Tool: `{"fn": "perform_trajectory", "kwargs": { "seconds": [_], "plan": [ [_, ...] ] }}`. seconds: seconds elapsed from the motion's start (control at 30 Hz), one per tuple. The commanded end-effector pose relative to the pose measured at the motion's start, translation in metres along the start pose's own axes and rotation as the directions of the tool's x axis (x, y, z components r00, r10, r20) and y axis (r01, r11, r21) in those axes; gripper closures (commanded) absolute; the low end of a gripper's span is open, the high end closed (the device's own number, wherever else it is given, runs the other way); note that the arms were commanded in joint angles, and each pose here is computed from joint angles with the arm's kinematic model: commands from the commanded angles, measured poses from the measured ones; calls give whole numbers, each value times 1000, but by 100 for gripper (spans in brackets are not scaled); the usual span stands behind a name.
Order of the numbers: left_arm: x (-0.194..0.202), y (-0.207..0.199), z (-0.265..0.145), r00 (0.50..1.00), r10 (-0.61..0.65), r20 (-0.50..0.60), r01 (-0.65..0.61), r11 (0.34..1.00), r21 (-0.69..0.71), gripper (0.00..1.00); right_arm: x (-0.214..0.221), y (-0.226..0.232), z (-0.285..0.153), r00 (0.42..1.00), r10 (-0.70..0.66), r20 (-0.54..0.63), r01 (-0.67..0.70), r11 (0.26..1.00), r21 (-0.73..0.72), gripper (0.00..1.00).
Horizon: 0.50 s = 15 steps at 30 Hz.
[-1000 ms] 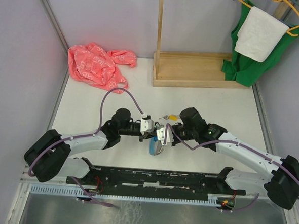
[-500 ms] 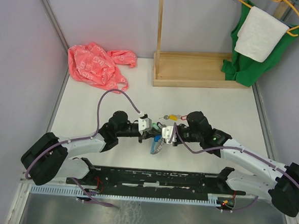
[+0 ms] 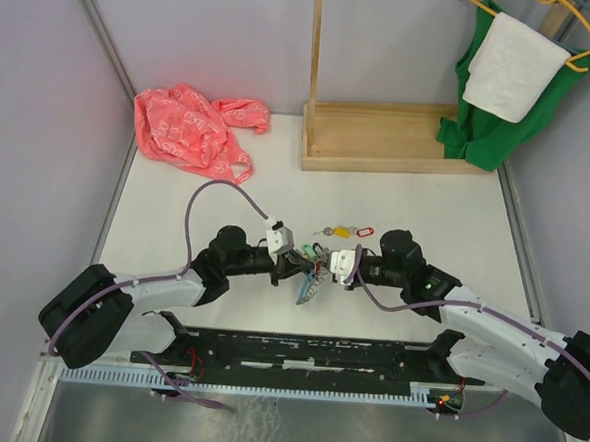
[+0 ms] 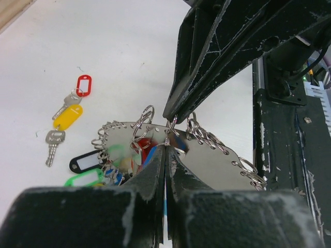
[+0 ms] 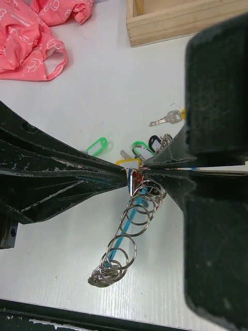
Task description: Put the keys on the keyring
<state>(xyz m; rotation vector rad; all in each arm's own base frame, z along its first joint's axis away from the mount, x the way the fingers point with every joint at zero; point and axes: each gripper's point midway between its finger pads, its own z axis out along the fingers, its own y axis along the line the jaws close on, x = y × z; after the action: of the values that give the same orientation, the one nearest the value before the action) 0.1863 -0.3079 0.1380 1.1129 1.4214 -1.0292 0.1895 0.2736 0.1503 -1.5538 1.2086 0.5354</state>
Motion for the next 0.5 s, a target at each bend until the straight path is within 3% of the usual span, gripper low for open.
{"fn": "perform_trajectory", "kwargs": {
  "seconds": [0.0,0.3,0.47],
  "plan": [
    [16,-4,-6,989,-143,-24,142,990,-24,97,-34,-40,-7,990,-66,124,45,986,163,99],
    [21,-14,8,965,-263,3,263,965,-6,97,-57,-47,8,948,-48,316,-17,980,200,99],
    [14,-11,21,950,-306,68,307,952,-7,97,-61,-49,15,937,-50,345,-17,982,188,99]
  ]
}}
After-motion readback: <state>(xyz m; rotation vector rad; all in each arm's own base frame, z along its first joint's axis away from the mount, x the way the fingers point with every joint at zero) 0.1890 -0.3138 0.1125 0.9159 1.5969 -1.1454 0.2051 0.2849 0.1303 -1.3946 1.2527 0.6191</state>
